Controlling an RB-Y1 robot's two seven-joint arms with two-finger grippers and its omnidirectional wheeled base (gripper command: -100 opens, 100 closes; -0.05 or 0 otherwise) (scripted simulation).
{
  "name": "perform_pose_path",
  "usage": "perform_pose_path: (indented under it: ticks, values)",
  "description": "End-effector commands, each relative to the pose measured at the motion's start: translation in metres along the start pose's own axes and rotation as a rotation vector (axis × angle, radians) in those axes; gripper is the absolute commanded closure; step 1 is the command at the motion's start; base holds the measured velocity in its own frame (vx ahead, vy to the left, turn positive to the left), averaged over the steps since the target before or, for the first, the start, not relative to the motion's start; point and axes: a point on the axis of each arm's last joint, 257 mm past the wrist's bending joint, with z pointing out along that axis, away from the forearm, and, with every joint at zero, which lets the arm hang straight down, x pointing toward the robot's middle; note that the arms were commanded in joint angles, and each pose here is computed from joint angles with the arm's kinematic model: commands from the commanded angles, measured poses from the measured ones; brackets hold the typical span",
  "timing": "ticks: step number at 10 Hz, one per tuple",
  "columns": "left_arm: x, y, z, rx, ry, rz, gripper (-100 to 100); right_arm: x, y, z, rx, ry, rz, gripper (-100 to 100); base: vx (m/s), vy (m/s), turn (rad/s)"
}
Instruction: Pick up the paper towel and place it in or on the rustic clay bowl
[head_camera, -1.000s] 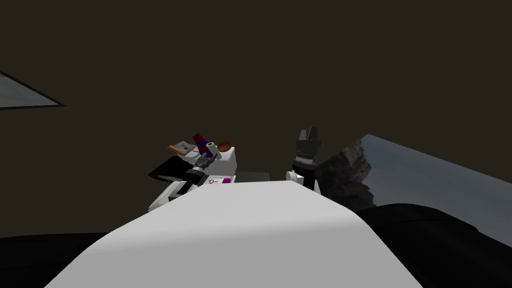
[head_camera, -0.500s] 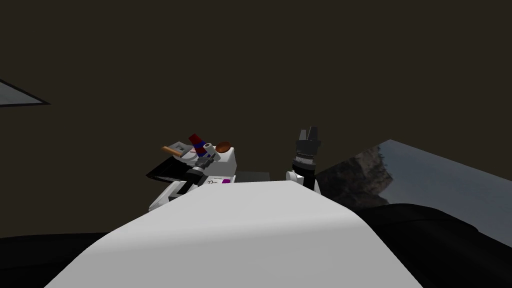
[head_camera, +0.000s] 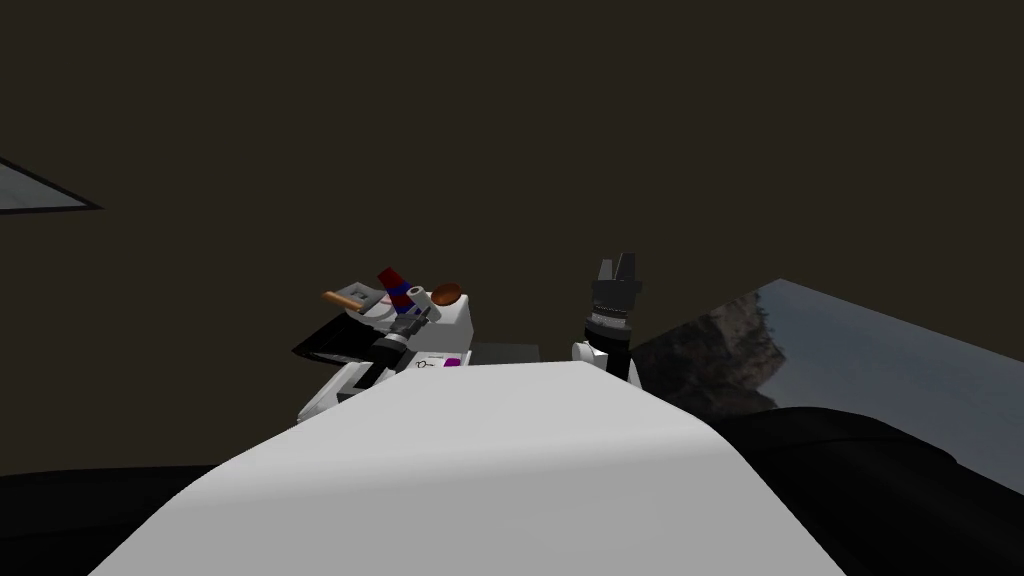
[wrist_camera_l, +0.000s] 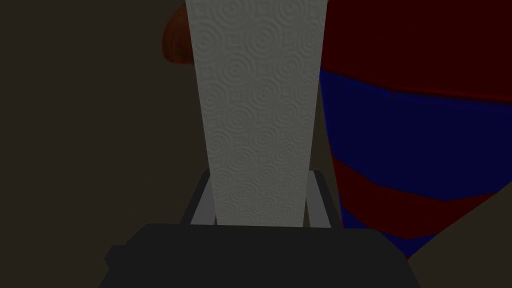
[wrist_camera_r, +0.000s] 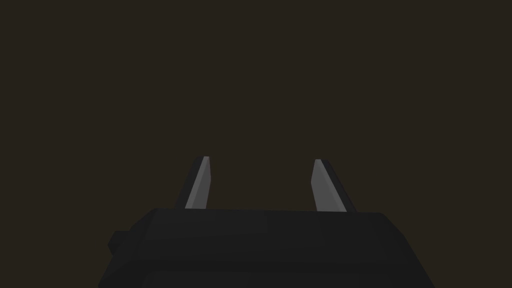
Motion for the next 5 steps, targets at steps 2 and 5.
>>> perform_pose_path:
  ticks: [2,5]
  values:
    - [-0.004,0.004,-0.001,-0.002,-0.002,0.0,100,0.0,0.0,0.0,0.0,0.0,0.0,0,-0.081,0.004,0.011]
    - [-0.02,0.01,0.002,-0.002,-0.019,0.0,100,0.0,0.0,0.0,0.0,0.0,0.0,0,-0.236,0.001,0.003]
